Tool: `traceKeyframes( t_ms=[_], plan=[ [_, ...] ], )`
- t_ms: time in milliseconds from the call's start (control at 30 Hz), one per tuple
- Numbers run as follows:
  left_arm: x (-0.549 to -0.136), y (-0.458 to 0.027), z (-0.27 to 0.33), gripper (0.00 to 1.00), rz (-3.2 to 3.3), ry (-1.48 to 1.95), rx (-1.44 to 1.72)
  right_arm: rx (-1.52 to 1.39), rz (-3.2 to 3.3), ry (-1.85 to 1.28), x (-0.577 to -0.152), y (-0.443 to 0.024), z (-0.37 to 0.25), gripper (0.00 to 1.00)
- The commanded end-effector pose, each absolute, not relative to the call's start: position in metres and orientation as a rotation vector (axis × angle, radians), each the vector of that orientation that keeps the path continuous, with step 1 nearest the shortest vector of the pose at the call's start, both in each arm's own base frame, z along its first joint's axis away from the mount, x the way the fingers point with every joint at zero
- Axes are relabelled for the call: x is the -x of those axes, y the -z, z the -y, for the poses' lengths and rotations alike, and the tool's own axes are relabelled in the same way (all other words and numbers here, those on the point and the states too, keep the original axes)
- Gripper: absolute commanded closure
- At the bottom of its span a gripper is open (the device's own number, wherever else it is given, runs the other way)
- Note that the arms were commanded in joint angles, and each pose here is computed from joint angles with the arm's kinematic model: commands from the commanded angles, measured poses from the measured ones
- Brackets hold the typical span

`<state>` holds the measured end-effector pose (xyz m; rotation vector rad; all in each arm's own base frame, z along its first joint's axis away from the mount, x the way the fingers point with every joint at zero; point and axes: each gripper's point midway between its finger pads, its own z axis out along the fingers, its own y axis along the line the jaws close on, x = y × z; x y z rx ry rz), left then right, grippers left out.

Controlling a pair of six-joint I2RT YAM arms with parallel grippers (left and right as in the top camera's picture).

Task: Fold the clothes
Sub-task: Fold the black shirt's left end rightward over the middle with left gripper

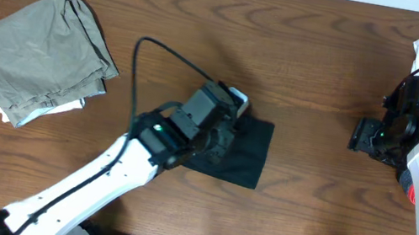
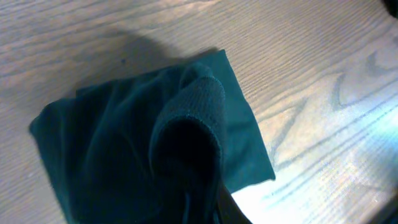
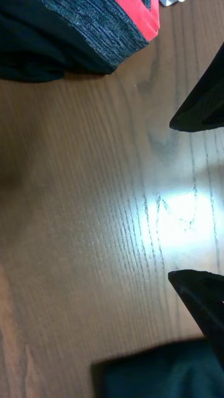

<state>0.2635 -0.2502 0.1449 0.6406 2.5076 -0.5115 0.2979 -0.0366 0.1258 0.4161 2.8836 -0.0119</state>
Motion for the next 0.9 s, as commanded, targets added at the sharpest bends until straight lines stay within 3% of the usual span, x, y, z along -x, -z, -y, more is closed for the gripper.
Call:
traceKeyframes(
  t_ms=[0,233,300,467,633,700,867],
  plan=[
    [-0.271,-0.138,0.26,0.89,-2.51,0.491,-0.616,-0.404,-2.885,0.001,-0.298,-0.127,0.037,0.31],
    [-0.278,-0.129,0.273,0.87,-2.526,0.533,-0.539,-0.396,-2.885,-0.019,-0.298,-0.127,0.034,0.31],
    [-0.278,-0.13,0.278,0.83,-2.529,0.577,-0.496,-0.394,-2.884,-0.018,-0.299,-0.127,0.034,0.31],
    [-0.274,-0.146,0.31,0.6,-2.513,0.803,-0.348,-0.385,-2.884,-0.017,-0.299,-0.128,0.034,0.3],
    [-0.257,-0.172,0.34,0.6,-2.439,1.078,-0.46,-0.384,-2.882,-0.022,-0.3,-0.128,0.034,0.3],
    [-0.263,-0.171,0.329,0.65,-2.438,1.027,-0.473,-0.344,-2.89,-0.072,-0.3,-0.128,0.027,0.3],
    [-0.294,-0.166,0.271,0.65,-2.511,0.904,-0.265,-0.118,-2.874,-0.359,-0.302,-0.133,-0.01,0.3]
  ],
)
